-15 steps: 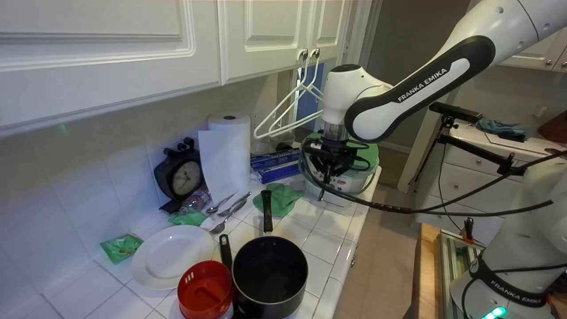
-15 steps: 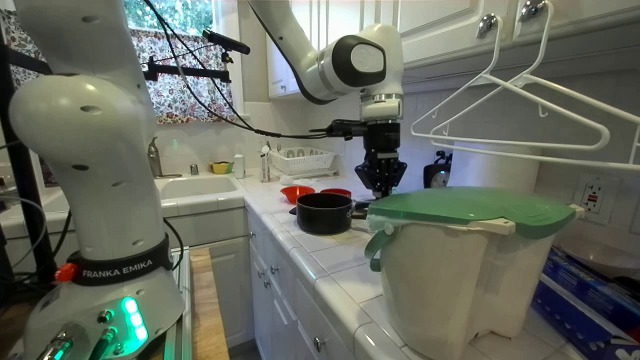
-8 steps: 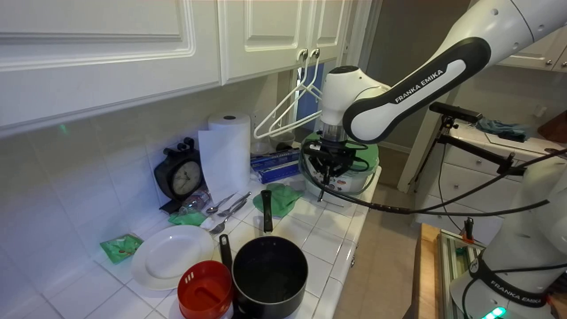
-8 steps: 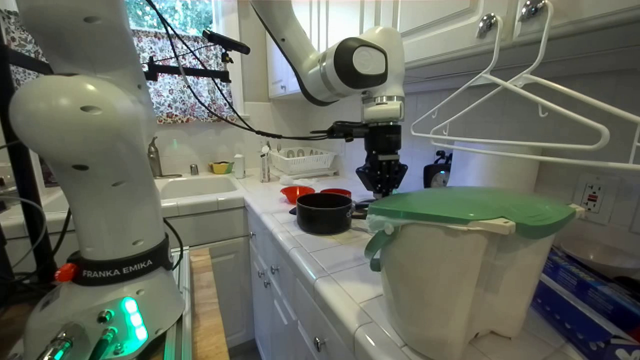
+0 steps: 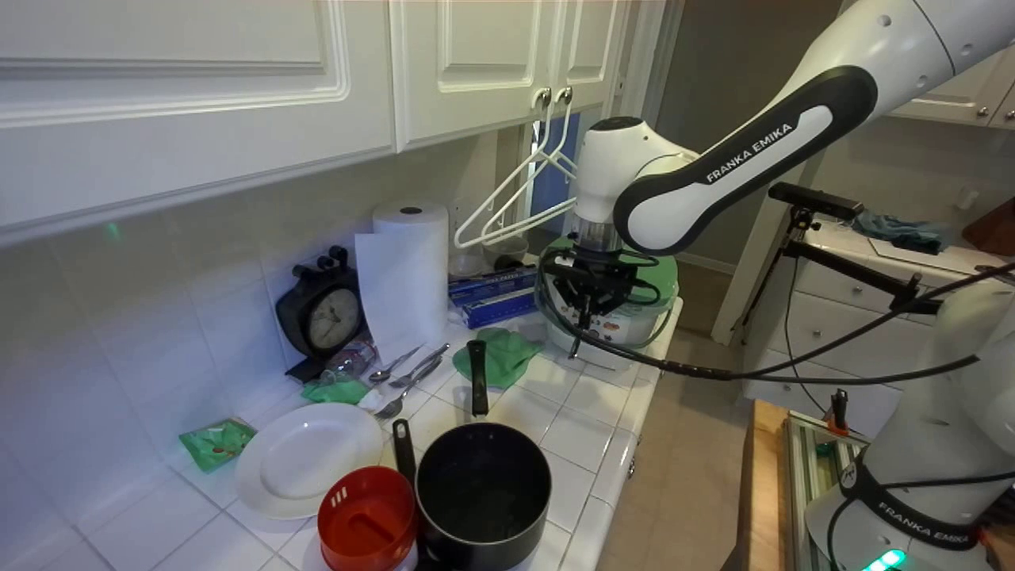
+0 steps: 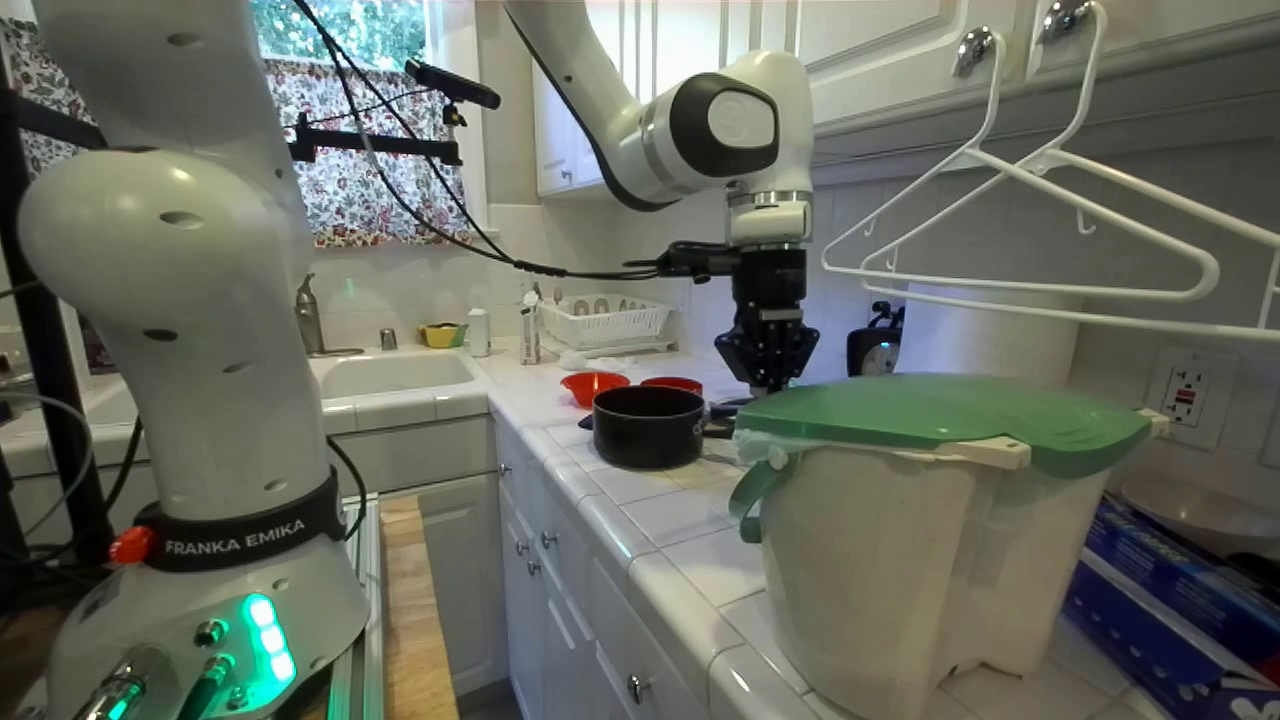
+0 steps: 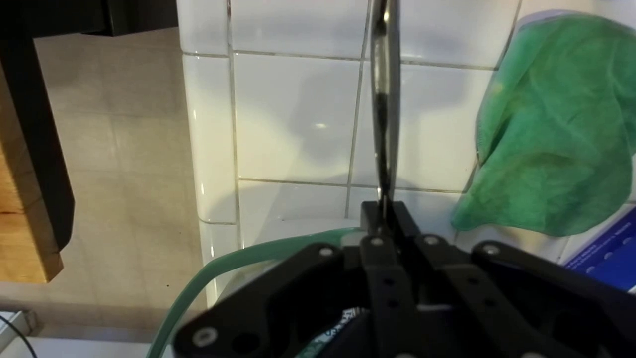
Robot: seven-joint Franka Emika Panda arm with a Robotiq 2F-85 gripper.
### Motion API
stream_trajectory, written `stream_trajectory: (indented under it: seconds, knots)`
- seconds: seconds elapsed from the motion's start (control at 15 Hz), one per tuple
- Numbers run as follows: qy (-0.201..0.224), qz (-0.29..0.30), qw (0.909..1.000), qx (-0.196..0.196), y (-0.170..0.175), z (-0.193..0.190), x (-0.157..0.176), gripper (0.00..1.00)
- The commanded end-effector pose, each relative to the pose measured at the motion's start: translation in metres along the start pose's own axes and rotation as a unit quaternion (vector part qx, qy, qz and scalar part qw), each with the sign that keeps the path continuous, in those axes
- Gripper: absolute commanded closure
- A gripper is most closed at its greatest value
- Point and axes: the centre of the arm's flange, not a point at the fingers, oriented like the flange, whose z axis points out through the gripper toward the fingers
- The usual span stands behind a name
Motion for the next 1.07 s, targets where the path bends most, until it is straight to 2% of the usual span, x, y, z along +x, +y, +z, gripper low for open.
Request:
stream_trajectory:
  seconds: [0.0,1.0]
  knots:
    - [0.003,-0.001,1.0,0.006,-0.0023,-0.0043,0.0047,0.97]
    - [0.006,0.002,0.9999,0.009,0.0,-0.0083,0.0053,0.97]
